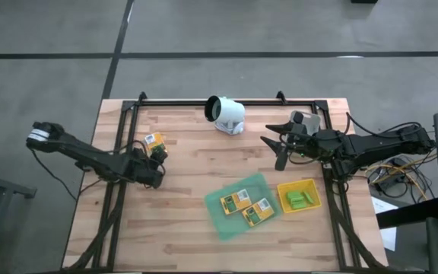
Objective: Pick & Place School Supplies
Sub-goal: Put the yellow crayon box into the green bin
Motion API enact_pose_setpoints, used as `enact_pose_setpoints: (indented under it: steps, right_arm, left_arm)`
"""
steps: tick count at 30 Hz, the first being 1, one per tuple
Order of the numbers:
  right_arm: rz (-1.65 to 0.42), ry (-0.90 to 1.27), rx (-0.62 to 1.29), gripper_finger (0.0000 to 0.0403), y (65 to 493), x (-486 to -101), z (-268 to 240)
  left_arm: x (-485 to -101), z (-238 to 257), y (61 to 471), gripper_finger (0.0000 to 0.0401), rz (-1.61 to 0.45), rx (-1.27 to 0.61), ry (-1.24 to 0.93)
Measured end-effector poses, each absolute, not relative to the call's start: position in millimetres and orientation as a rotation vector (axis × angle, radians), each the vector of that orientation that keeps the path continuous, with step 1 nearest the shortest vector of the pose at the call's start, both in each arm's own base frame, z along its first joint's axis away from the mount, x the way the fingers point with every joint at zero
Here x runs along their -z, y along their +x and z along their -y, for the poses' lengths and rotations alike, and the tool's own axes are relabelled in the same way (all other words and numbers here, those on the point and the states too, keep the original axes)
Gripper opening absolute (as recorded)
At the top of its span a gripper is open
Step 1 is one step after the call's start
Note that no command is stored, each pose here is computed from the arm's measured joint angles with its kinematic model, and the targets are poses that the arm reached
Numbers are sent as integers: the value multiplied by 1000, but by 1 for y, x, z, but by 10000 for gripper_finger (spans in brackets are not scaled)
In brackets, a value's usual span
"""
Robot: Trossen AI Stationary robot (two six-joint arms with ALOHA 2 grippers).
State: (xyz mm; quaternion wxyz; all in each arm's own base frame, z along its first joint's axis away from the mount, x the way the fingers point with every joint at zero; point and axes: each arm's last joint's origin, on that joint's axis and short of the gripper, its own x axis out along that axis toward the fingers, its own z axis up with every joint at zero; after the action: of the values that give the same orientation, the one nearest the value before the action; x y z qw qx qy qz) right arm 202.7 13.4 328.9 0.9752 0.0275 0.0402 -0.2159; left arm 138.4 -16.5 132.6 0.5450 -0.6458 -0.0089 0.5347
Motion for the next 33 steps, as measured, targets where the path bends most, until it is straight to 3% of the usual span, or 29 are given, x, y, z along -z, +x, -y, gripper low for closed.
enact_pose_setpoints:
  steps: [15, 33]
  right_arm:
    - [-81, 55, 435, 203, 203, -329, -13]
    - [-81, 55, 436, 203, 203, -329, -13]
  left_arm:
    - [-122, 11, 152, 142, 110, -1469, -1705]
    - [-114, -11, 157, 142, 243, -1627, -1681]
